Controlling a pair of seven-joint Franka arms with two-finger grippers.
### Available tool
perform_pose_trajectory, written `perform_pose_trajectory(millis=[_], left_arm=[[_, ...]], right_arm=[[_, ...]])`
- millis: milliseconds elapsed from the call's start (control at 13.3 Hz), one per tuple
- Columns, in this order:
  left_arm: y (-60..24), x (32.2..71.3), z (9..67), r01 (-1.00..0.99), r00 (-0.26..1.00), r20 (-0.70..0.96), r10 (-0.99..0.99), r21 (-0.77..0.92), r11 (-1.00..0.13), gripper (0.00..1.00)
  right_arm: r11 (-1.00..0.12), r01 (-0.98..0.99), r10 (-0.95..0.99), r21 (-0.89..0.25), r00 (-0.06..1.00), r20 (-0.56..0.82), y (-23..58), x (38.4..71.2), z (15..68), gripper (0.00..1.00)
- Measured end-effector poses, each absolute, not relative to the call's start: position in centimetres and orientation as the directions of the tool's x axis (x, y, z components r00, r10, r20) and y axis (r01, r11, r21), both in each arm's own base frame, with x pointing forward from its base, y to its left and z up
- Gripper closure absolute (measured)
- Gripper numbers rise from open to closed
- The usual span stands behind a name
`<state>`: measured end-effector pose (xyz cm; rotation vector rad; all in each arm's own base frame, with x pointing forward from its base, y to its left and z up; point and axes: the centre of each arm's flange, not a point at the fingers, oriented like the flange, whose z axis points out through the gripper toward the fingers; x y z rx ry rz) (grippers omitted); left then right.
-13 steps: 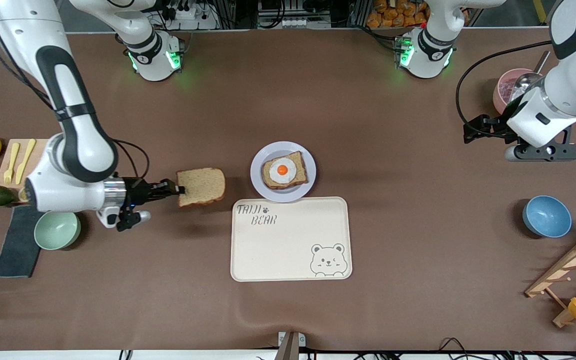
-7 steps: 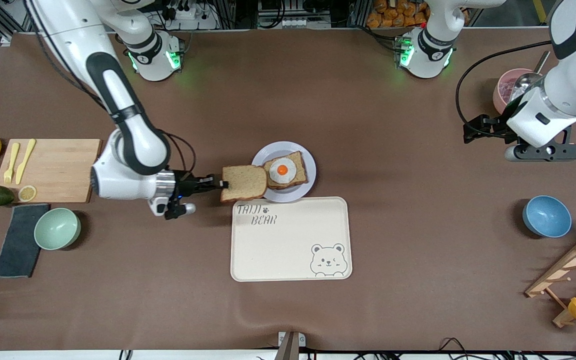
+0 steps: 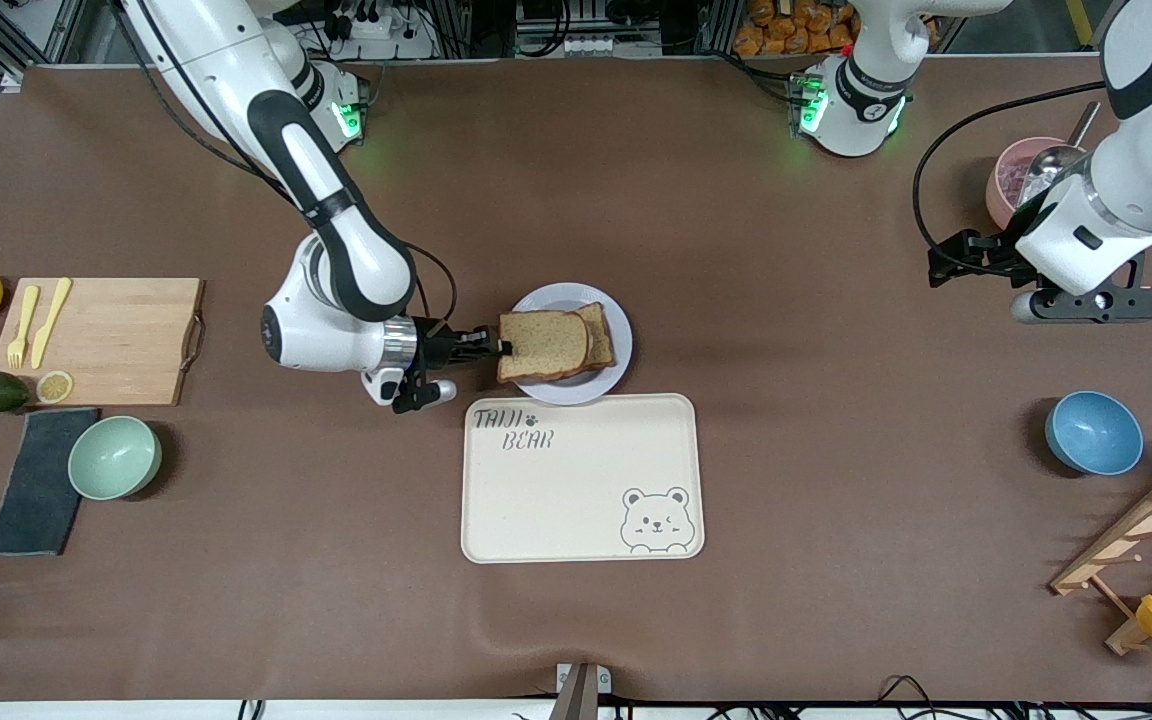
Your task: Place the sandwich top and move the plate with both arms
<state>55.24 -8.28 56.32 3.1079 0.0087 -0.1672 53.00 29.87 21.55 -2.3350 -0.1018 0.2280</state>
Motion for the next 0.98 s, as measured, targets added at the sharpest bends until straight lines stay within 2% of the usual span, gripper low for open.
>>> perform_pose_trajectory(millis=[377, 980], left_arm=[[-8.2, 55.3, 56.3, 0.008, 0.994, -0.107, 0.005, 0.029, -1.000, 0.00], [-8.2, 55.3, 56.3, 0.008, 0.994, -0.107, 0.005, 0.029, -1.000, 0.00]], right_arm=[[-0.724, -0.008, 0.104, -0.690, 0.987, -0.121, 33.8, 51.2, 21.3, 0.93], [-0.740, -0.037, 0.081, -0.672, 0.986, -0.144, 33.1, 51.2, 19.5, 0.93]])
